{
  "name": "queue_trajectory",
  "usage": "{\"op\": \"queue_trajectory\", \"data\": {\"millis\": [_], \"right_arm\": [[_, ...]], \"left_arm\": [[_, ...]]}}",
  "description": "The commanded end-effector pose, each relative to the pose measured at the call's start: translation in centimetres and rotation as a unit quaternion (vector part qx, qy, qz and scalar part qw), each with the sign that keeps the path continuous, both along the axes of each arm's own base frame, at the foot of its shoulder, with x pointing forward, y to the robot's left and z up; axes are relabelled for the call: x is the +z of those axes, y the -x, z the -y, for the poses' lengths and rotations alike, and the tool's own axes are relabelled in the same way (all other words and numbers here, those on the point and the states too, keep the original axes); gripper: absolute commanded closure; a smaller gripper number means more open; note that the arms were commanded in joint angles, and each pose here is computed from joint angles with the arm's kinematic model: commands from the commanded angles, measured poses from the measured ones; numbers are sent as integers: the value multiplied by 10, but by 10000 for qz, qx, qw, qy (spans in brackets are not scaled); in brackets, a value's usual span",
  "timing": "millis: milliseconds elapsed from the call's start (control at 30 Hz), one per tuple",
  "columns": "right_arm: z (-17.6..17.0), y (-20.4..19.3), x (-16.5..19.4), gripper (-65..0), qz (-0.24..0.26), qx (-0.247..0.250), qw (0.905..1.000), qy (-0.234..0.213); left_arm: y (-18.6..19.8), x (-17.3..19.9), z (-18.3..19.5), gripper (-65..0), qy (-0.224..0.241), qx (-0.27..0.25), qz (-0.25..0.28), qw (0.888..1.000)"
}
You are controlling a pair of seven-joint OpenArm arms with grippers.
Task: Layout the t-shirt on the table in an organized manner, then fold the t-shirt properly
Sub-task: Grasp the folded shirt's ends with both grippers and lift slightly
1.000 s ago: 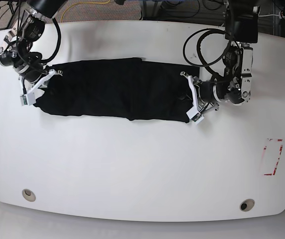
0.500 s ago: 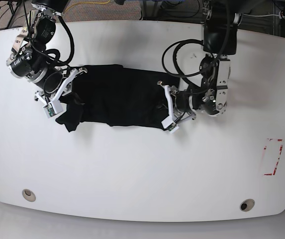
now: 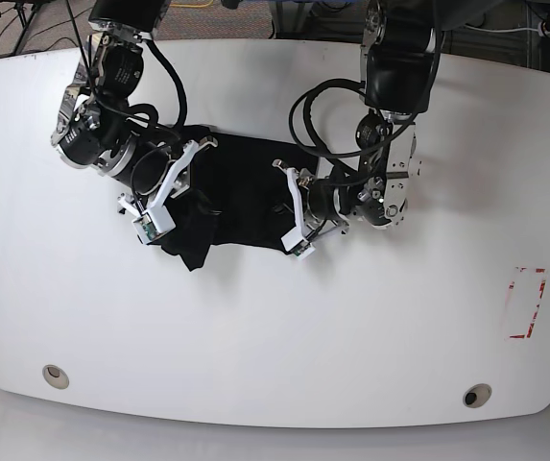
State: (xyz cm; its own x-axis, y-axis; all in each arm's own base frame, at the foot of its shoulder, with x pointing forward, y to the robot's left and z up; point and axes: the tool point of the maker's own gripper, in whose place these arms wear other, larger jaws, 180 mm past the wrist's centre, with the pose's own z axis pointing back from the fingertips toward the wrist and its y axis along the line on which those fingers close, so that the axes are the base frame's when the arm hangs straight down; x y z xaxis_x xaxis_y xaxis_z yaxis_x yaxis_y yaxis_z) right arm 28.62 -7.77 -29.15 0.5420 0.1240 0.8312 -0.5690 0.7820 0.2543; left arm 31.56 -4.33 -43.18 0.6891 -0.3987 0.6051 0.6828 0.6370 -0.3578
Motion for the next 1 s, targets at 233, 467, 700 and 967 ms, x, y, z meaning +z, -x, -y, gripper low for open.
{"op": "queue_trajectory", "data": {"millis": [233,467,700,967], "right_arm": [[-26,-6,21,-21,361,265,9985,-310],[-47,-4,26,-21,482,515,9962,-513],[-50,-5,19,-48,366,522,9962,-596],[-59,-5,22,-368,367,497,9950,-780]], "left_arm": [[25,-31,-23,-4,-916,-251,-494,9942],[23,-29,-22,-4,-893,-243,-466,9946],[22,-28,-22,-4,-872,-235,-448,9949],[21,-28,-22,-4,-853,-201,-443,9952]]}}
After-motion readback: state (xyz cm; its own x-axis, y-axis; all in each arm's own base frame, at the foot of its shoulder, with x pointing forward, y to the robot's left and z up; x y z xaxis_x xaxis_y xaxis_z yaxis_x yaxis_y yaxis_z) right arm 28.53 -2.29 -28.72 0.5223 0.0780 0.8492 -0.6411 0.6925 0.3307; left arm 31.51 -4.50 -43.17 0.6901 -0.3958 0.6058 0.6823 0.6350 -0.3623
